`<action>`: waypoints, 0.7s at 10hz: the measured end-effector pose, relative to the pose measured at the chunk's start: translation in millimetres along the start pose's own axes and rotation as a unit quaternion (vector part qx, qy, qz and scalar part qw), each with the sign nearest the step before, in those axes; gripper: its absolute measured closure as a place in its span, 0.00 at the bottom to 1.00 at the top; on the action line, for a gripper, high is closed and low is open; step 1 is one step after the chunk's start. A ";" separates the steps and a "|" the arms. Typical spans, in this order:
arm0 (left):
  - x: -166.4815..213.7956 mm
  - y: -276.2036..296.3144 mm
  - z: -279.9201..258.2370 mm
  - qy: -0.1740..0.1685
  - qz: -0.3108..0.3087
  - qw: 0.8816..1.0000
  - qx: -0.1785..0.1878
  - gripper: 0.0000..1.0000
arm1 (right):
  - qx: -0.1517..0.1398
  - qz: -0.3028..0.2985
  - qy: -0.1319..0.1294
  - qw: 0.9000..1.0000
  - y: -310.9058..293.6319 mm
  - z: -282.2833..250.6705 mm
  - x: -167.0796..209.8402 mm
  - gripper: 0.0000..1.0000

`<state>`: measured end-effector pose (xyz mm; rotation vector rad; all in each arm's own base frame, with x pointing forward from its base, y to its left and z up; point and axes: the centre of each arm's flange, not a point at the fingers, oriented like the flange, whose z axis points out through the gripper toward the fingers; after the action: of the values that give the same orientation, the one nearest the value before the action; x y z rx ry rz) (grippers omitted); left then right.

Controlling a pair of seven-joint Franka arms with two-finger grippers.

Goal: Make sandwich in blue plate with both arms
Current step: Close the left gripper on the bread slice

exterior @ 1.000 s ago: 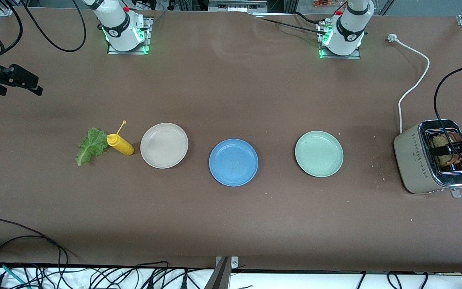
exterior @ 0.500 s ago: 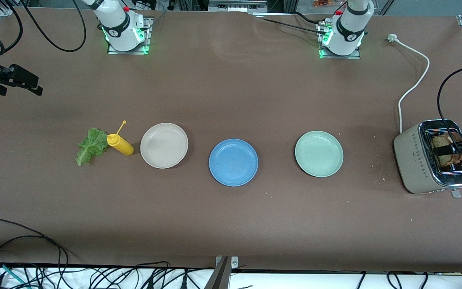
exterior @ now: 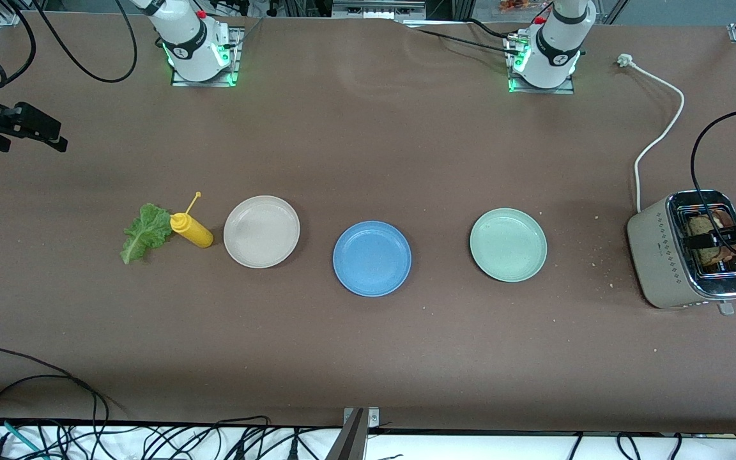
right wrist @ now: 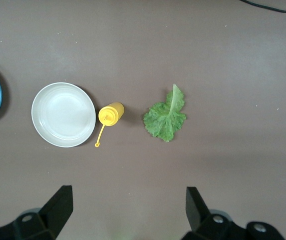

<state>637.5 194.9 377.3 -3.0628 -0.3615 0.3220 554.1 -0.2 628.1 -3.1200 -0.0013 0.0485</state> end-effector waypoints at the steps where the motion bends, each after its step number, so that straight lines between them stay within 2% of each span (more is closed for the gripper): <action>1: 0.6 0.4 2.1 -0.002 0.000 1.000 0.000 0.05 | 0.000 0.001 0.000 1.000 0.6 0.0 0.0 0.00; 4: 2.6 0.7 7.1 -0.003 0.001 1.000 0.000 0.10 | 0.000 0.009 -0.005 1.000 10.6 7.4 4.2 0.00; 5: 2.6 0.1 7.0 -0.003 0.000 1.000 0.000 0.19 | 0.000 0.012 -0.008 1.000 13.1 10.9 6.1 0.00; 7: 3.2 -2.0 9.9 -0.005 0.000 1.000 0.000 0.50 | 0.000 0.012 -0.010 1.000 13.5 13.5 7.2 0.00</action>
<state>638.0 197.7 367.2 -3.0613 -0.3630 0.3383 560.9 -13.4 614.1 -3.1192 0.0357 0.0807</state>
